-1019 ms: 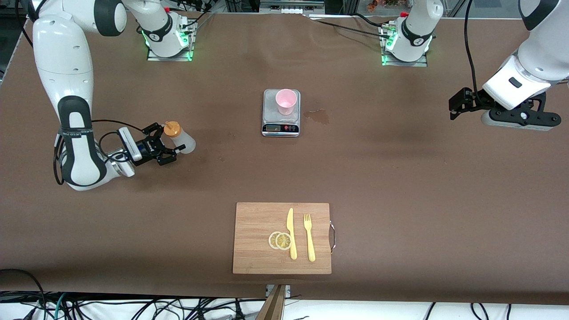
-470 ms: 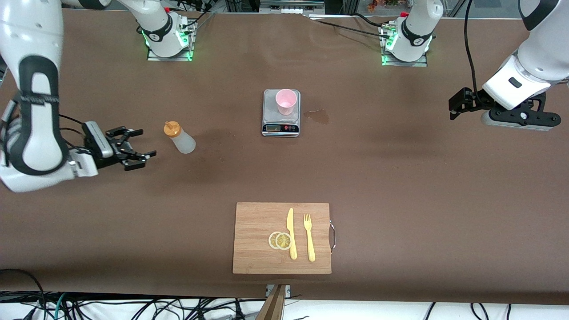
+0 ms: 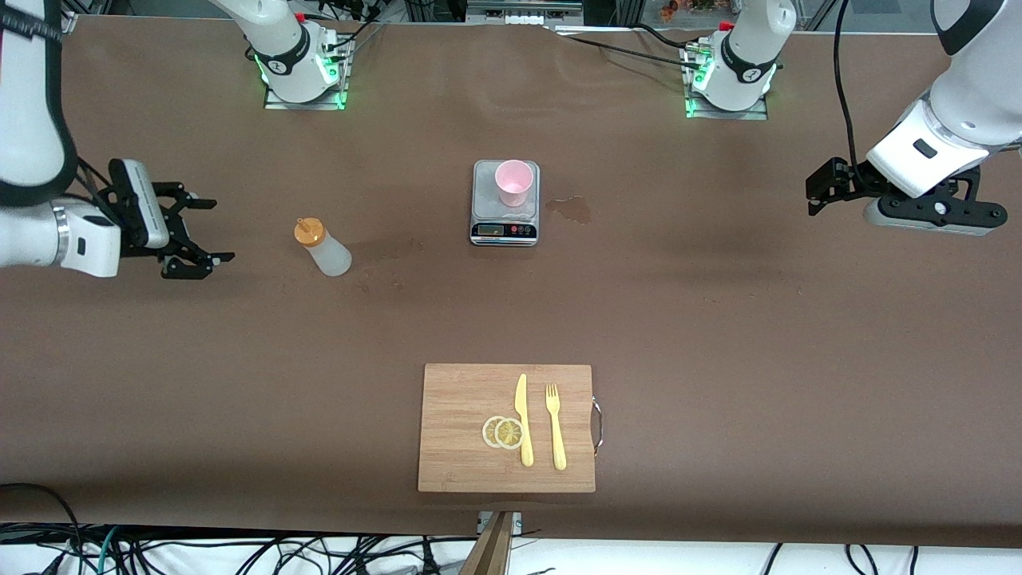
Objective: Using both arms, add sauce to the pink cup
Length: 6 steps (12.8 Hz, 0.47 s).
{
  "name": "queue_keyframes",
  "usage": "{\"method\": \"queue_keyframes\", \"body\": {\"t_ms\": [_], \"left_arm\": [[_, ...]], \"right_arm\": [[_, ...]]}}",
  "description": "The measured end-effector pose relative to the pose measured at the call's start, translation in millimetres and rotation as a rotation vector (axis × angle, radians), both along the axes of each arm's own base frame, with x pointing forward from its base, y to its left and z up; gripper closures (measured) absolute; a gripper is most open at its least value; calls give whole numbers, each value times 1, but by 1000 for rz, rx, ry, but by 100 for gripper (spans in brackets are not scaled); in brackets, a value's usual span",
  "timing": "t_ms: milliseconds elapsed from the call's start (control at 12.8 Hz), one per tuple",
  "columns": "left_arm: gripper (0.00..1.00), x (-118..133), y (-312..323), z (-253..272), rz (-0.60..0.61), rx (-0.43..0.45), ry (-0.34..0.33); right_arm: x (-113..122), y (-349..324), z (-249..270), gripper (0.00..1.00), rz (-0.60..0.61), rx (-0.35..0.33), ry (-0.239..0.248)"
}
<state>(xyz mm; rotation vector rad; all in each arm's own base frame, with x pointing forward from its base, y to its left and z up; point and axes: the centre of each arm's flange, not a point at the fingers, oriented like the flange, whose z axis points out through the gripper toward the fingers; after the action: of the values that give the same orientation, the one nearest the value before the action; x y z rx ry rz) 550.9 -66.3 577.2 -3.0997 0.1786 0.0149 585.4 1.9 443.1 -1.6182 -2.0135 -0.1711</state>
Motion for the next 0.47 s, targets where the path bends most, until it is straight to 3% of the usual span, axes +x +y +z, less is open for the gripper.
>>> {"method": "queue_keyframes", "body": {"t_ms": [470], "left_arm": [[0,0,0,0,0,0,0]], "right_arm": [[-32,41,73,0,-527,-390,60]]}}
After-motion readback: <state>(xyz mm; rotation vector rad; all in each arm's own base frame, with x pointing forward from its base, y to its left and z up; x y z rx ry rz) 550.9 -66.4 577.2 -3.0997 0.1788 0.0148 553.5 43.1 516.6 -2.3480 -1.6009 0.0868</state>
